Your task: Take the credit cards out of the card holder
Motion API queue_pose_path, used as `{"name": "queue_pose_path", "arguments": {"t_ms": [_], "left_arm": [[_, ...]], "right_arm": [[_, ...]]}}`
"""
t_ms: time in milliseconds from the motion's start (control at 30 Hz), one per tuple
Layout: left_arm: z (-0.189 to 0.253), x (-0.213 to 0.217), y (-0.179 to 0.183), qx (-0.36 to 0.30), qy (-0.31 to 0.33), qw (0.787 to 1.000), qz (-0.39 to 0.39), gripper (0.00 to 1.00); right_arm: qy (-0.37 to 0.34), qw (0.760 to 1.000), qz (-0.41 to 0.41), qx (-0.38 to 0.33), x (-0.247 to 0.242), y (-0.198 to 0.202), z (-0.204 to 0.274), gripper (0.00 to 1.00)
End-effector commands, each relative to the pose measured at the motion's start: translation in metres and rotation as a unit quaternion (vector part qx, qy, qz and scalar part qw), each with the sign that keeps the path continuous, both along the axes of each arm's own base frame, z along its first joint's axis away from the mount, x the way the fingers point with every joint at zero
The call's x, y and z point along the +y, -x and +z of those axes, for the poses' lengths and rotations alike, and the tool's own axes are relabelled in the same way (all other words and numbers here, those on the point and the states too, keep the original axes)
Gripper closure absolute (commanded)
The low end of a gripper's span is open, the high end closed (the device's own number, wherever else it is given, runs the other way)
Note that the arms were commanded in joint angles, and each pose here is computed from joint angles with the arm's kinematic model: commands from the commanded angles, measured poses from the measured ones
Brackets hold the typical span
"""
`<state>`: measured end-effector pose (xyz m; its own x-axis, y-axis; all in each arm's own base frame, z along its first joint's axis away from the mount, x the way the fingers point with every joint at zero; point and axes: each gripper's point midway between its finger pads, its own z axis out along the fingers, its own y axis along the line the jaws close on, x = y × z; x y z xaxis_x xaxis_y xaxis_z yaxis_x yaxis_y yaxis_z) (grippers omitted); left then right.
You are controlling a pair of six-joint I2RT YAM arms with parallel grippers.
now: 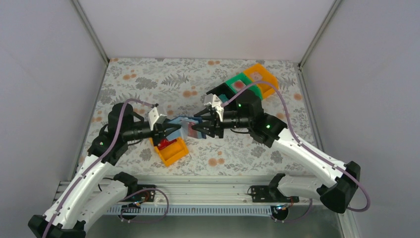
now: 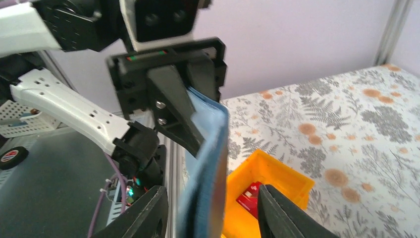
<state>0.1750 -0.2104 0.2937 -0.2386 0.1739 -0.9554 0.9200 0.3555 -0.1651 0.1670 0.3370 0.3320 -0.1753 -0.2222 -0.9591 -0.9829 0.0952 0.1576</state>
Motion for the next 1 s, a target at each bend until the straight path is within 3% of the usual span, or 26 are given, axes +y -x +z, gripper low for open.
{"name": "queue_pose_path", "arguments": {"t_ms": [0,133,233,333,367,433,467,533,667,700,733,800,967], "left_arm": [[0.004,-0.002,0.007,-0.018,0.010,1.000,-0.022,0.98],[0.005,-0.002,0.008,-0.019,0.010,0.999,-0.023,0.98],[0.004,-0.002,0.007,-0.019,0.011,1.000,-0.022,0.98],[0.000,0.001,0.000,-0.014,0.006,1.000,0.002,0.96],[-0.004,0.003,-0.006,-0.008,0.002,1.000,0.022,0.84],[-0.013,0.013,-0.024,-0.001,-0.014,0.997,0.081,0.40],[-0.018,0.018,-0.030,0.002,-0.023,0.994,0.105,0.30],[-0.025,0.027,-0.040,-0.002,-0.041,0.989,0.145,0.23],[-0.026,0.030,-0.042,-0.007,-0.047,0.987,0.154,0.22],[-0.026,0.028,-0.040,-0.008,-0.044,0.988,0.145,0.23],[-0.025,0.026,-0.037,-0.010,-0.041,0.990,0.136,0.25],[-0.022,0.022,-0.032,-0.010,-0.034,0.993,0.117,0.31],[-0.013,0.006,-0.011,-0.007,-0.002,0.999,0.038,0.54]], "right_arm": [[0.041,0.998,-0.037,0.022,-0.005,-0.015,-0.030,0.55],[0.039,0.998,-0.032,0.023,-0.008,-0.014,-0.032,0.71],[0.038,0.998,-0.033,0.023,-0.011,-0.014,-0.031,0.94],[0.039,0.997,-0.054,0.028,-0.015,-0.020,-0.031,0.96],[0.042,0.996,-0.067,0.033,-0.016,-0.024,-0.032,0.96],[0.052,0.991,-0.113,0.042,-0.021,-0.040,-0.035,0.96],[0.060,0.986,-0.151,0.049,-0.026,-0.053,-0.039,0.96],[0.082,0.957,-0.268,0.071,-0.045,-0.090,-0.046,0.96],[0.193,0.815,-0.529,0.135,-0.109,-0.153,-0.091,0.96],[0.213,0.788,-0.560,0.142,-0.118,-0.158,-0.099,0.96],[0.226,0.777,-0.570,0.144,-0.119,-0.161,-0.104,0.96],[0.225,0.784,-0.558,0.151,-0.107,-0.162,-0.108,0.96],[0.150,0.863,-0.451,0.172,-0.041,-0.151,-0.082,0.96]]}}
